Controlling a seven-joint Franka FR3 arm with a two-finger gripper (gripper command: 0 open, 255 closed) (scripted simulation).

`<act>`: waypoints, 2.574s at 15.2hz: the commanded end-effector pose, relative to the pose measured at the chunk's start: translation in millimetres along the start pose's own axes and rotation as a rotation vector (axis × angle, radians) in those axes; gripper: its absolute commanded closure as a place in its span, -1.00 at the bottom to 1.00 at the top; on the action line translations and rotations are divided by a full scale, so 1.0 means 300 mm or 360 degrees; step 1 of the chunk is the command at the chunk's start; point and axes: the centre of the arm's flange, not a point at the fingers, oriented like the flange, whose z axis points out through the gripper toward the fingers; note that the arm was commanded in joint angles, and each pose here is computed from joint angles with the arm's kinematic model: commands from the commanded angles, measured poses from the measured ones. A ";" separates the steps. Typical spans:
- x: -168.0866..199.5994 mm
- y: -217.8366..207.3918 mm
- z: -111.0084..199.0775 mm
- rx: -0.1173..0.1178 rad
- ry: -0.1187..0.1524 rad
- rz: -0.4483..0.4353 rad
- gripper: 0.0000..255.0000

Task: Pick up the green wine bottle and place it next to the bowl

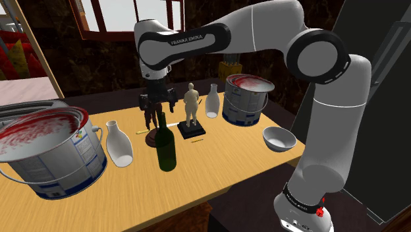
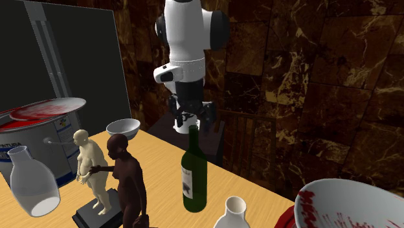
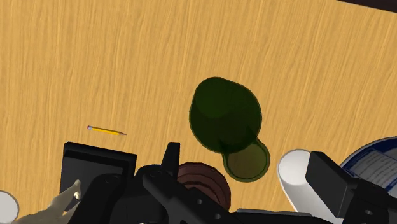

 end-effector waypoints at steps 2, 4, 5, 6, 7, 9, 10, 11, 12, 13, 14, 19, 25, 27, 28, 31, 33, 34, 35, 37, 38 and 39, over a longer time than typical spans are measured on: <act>0.006 -0.001 0.056 0.0000 0.0000 0.0001 -1.00; 0.006 0.000 0.084 0.0000 0.0000 0.0001 -1.00; 0.006 -0.001 0.084 0.0000 0.0000 0.0001 -1.00; 0.006 -0.001 0.084 0.0000 0.0000 0.0001 -1.00; 0.006 -0.001 0.084 0.0000 0.0000 0.0001 -1.00; 0.006 -0.001 0.084 0.0000 0.0000 0.0001 -1.00; 0.006 -0.001 0.084 0.0000 0.0000 0.0001 -1.00; 0.006 -0.001 0.084 0.0000 0.0000 0.0001 -1.00; 0.006 -0.001 0.084 0.0000 0.0000 0.0001 1.00; 0.006 -0.001 0.084 0.0000 0.0000 0.0001 1.00; 0.006 -0.001 0.084 0.0000 0.0000 0.0001 1.00; 0.006 -0.001 0.084 0.0000 0.0000 0.0001 1.00; -0.001 0.000 0.014 0.0000 0.0000 0.0001 1.00; -0.004 0.000 -0.021 0.0000 0.0000 0.0001 1.00; -0.006 0.000 -0.038 0.0000 0.0000 0.0001 1.00; -0.011 0.001 -0.091 0.0000 0.0000 0.0001 1.00; -0.014 0.001 -0.126 0.0000 0.0000 0.0001 1.00; -0.016 0.001 -0.144 0.0000 0.0000 0.0001 1.00; -0.017 0.001 -0.161 0.0000 0.0000 0.0001 1.00; -0.021 0.001 -0.196 0.0000 0.0000 0.0001 1.00; -0.022 0.001 -0.214 0.0000 0.0000 0.0001 1.00; -0.024 0.001 -0.231 0.0000 0.0000 0.0001 1.00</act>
